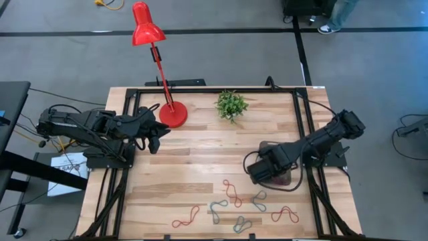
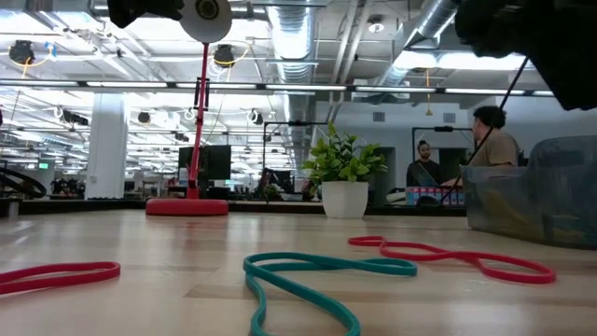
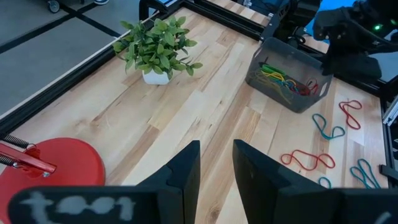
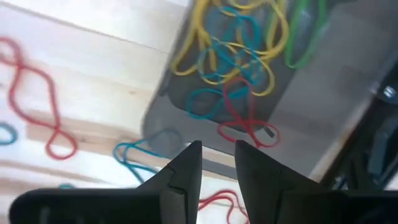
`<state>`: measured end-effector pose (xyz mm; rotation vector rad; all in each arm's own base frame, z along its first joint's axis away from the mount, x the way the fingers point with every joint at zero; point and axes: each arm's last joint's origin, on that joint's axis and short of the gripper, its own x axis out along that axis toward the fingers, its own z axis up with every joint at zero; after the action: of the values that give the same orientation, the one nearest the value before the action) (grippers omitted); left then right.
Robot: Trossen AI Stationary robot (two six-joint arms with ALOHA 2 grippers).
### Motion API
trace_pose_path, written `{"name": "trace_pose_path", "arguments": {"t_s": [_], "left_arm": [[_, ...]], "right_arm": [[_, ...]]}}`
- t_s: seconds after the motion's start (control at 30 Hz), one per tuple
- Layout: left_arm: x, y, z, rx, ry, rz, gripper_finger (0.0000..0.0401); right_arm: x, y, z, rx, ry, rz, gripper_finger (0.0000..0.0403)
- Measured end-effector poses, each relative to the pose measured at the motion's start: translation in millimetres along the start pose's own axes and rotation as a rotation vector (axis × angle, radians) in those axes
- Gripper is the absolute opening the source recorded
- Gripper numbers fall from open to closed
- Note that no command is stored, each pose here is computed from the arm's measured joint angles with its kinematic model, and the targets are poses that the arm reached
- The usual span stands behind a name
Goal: Pick and place items into bin
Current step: Put the red rubber band into the black bin
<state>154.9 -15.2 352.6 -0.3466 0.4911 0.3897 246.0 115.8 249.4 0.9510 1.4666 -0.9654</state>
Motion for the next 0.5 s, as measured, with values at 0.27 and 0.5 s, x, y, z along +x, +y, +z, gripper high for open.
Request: {"name": "trace_pose_path", "arguments": {"t_s": [0.27,0.5], "left_arm": [[0.0,0.0,0.0,0.0,0.0,0.0,0.0085],[0.1,-0.1,0.0,0.001,0.0,0.0,0.0085]], "right_arm": [[-20.5,13.4,11.2,-0.139,-0.017,0.14,0.0091],[-35.0,40.4,18.3,-0.374,-0.086,0.43,0.0091]]}}
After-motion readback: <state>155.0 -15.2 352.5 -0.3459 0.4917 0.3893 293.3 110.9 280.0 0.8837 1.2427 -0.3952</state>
